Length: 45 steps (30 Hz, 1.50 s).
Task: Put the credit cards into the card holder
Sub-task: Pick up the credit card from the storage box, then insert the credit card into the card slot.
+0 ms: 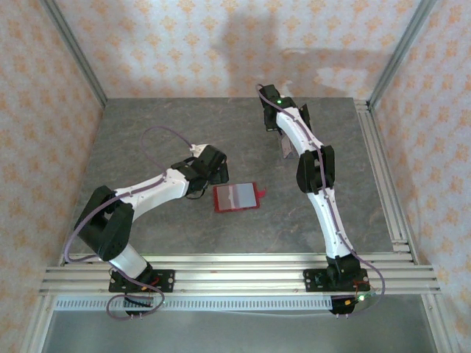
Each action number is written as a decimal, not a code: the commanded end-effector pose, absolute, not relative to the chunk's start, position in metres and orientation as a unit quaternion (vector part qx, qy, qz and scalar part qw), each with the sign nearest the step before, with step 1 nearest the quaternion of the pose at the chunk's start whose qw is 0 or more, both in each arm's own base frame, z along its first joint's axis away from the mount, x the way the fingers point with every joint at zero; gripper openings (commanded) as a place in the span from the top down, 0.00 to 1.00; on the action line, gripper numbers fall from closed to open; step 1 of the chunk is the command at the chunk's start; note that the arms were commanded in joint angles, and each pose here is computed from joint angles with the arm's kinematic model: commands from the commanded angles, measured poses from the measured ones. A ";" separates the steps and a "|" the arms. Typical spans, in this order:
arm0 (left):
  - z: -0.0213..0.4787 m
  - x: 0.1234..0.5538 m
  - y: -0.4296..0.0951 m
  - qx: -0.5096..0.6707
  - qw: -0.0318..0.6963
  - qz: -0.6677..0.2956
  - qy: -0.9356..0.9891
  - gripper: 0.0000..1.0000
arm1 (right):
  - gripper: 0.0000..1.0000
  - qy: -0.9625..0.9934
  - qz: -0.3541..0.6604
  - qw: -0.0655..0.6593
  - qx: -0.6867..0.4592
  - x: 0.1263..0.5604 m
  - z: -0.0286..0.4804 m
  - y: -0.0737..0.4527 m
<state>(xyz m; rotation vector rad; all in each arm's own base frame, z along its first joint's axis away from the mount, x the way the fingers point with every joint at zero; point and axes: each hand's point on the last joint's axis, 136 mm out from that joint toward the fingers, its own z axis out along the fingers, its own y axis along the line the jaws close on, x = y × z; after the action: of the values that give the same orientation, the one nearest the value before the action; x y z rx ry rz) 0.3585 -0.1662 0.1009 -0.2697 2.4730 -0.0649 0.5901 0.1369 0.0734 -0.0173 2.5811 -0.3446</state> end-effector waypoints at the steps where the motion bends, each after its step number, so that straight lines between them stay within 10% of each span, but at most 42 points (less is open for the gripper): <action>1: 0.106 0.361 -0.166 -0.110 0.322 -0.023 0.940 0.00 | 0.95 0.954 -0.122 0.274 -0.001 0.595 0.080 0.133; 27: 0.146 0.355 -0.140 -0.089 0.347 0.028 0.933 0.00 | 1.00 0.934 0.008 0.357 0.019 0.575 0.223 0.159; 45: 0.114 0.307 -0.128 -0.058 0.292 0.012 0.955 0.00 | 1.00 0.901 0.281 0.330 0.023 0.417 0.279 0.216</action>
<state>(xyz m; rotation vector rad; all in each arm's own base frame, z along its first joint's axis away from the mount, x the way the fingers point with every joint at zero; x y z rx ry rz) 0.3181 -0.1346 0.1214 -0.1895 2.5030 0.0152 0.4309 0.2037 0.2584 0.0097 2.4565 0.5196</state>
